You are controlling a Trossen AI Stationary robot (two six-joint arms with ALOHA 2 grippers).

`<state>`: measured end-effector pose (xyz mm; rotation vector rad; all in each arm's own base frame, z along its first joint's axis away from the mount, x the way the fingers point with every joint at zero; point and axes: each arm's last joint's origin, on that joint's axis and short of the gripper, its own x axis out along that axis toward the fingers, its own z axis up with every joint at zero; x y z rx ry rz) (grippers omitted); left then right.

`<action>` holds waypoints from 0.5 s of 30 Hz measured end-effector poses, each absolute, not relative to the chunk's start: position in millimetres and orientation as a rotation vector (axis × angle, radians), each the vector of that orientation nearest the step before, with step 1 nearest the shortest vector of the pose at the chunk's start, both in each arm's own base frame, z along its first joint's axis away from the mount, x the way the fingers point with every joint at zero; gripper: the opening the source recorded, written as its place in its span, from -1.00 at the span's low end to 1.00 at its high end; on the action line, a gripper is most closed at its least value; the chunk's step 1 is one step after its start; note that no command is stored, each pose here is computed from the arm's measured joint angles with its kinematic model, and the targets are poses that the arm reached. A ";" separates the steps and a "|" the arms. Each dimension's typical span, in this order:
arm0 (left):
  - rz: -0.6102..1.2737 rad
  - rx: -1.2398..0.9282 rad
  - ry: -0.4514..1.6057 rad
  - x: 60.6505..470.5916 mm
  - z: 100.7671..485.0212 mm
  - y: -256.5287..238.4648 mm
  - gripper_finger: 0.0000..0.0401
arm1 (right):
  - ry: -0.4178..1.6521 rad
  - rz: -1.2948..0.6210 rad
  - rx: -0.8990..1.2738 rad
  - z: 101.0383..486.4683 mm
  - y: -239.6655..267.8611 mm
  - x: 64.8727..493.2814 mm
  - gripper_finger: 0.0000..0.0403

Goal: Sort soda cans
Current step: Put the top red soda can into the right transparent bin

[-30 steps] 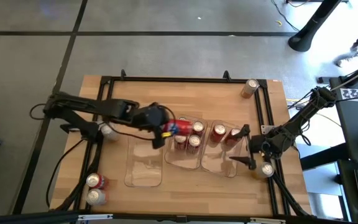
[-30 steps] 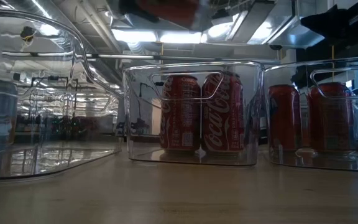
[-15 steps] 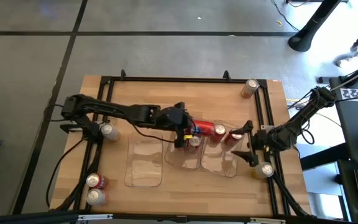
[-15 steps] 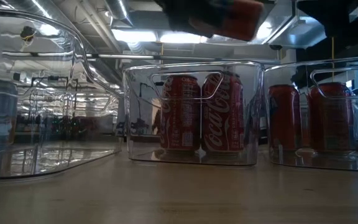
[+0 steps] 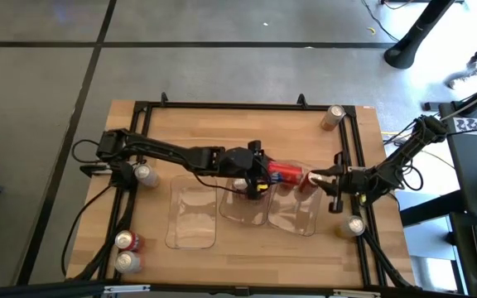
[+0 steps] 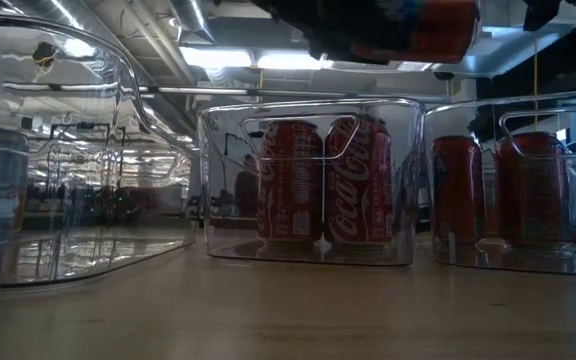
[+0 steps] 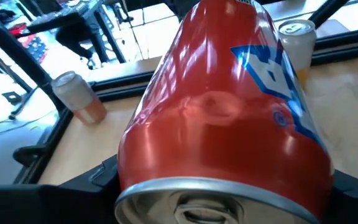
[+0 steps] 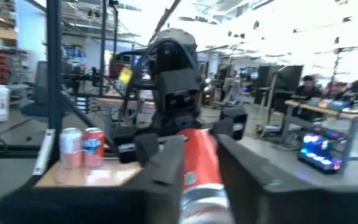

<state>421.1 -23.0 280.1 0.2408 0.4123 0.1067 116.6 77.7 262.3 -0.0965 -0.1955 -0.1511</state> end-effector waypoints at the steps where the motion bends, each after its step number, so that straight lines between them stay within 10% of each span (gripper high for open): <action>1: 0.095 0.235 0.408 421.3 280.0 -23.0 0.38 | -0.195 -0.162 -0.107 262.5 77.3 116.6 -0.68; 4: 0.038 0.193 0.349 423.4 284.7 -24.9 0.38 | -0.202 -0.176 -0.113 263.2 74.5 118.5 -0.95; 15: 0.003 0.143 0.321 428.0 282.2 -21.5 0.38 | -0.241 -0.080 -0.019 262.5 71.2 129.4 -0.90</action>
